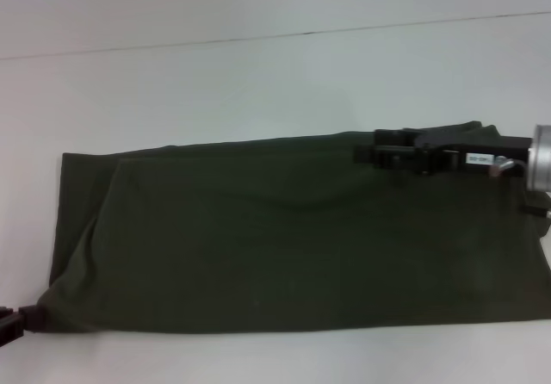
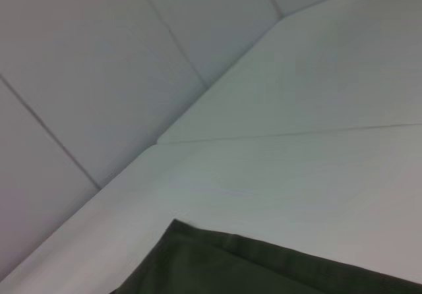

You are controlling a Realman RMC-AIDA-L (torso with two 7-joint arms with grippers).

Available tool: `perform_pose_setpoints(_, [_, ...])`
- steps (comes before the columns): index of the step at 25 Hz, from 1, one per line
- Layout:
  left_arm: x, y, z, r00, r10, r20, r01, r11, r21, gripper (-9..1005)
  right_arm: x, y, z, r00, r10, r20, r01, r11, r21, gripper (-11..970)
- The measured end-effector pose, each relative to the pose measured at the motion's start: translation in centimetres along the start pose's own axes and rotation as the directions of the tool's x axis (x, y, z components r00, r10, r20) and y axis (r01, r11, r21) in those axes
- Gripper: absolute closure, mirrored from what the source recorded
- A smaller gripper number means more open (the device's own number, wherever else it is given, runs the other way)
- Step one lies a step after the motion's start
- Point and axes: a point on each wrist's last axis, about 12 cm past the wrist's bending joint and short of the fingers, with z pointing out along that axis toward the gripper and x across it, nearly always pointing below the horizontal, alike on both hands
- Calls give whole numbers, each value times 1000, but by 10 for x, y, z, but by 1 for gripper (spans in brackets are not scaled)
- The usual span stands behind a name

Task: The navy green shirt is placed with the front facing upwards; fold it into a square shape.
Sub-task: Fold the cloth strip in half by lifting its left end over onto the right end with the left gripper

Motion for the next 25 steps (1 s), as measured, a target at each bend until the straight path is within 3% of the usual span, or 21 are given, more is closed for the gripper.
perform_pose_setpoints(5, [-2,1,0,1000,-25,11,25,1000,-5,859,-2,3,8,1000,-17,-5,17,1000,-9,185])
perform_pose_setpoints(15, [-1,0,1,999,-34,28,34,999,7,832,-2,-2,-1,1000,3,22,-4,1000,14,185])
perform_pose_setpoints(25, [-27,11,-10,990,5,139,3,998,-60,459,-5,-3,-1,999,17,37,-17,1000,25,181])
